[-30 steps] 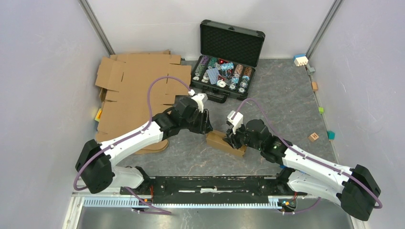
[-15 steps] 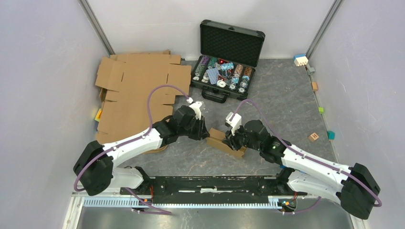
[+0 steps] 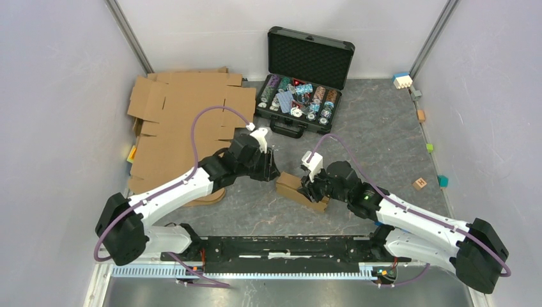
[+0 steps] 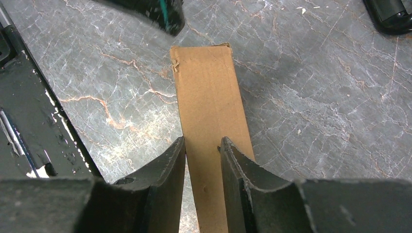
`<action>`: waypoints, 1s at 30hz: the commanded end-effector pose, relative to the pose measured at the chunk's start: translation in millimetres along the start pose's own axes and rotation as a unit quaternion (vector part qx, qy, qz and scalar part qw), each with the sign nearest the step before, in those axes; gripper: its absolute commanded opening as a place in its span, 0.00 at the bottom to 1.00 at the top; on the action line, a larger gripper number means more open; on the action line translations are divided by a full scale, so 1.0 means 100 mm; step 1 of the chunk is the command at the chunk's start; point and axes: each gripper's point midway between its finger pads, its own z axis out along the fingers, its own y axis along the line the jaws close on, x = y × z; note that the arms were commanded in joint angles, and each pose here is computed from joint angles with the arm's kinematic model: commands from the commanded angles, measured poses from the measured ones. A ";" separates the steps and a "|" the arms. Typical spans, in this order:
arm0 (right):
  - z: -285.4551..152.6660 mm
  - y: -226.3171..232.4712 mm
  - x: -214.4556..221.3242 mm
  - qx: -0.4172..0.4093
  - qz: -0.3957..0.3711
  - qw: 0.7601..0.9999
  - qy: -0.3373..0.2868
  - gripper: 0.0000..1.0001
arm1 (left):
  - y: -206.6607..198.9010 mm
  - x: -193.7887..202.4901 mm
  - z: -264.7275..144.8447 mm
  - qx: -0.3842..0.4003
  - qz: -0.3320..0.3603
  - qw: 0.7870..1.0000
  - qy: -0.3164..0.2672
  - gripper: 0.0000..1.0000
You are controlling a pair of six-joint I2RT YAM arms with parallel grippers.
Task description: Fold the paper box
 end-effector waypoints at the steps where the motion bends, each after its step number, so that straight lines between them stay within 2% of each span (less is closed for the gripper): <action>1: 0.01 -0.01 0.11 0.002 -0.003 1.000 0.018 0.38 | -0.07 -0.28 -0.07 0.006 0.014 0.999 -0.030 0.43; 4: 0.02 0.00 0.12 0.000 -0.003 1.000 0.020 0.38 | -0.08 -0.20 0.03 0.021 0.009 1.000 -0.017 0.40; 10: 0.02 -0.01 0.13 0.001 -0.004 1.000 0.022 0.39 | 0.07 0.15 0.23 0.011 -0.001 0.999 0.039 0.16; 12: 0.02 -0.01 0.13 0.001 -0.005 1.000 0.023 0.39 | 0.12 0.25 0.28 0.009 -0.006 0.999 0.050 0.12; 16: 0.03 -0.03 0.15 0.007 -0.004 1.000 0.027 0.39 | 0.21 0.38 0.32 -0.003 -0.008 0.998 0.065 0.10; 20: 0.02 -0.06 0.14 0.017 -0.002 0.999 0.029 0.41 | 0.25 0.35 0.27 -0.019 -0.002 0.998 0.062 0.11; 26: 0.02 -0.05 0.15 0.013 -0.003 0.999 0.031 0.40 | 0.09 -0.03 0.01 -0.011 0.009 1.000 0.004 0.17; 30: 0.02 -0.04 0.17 0.011 -0.003 0.999 0.034 0.40 | -0.18 -0.29 -0.14 0.039 0.011 0.999 -0.029 0.14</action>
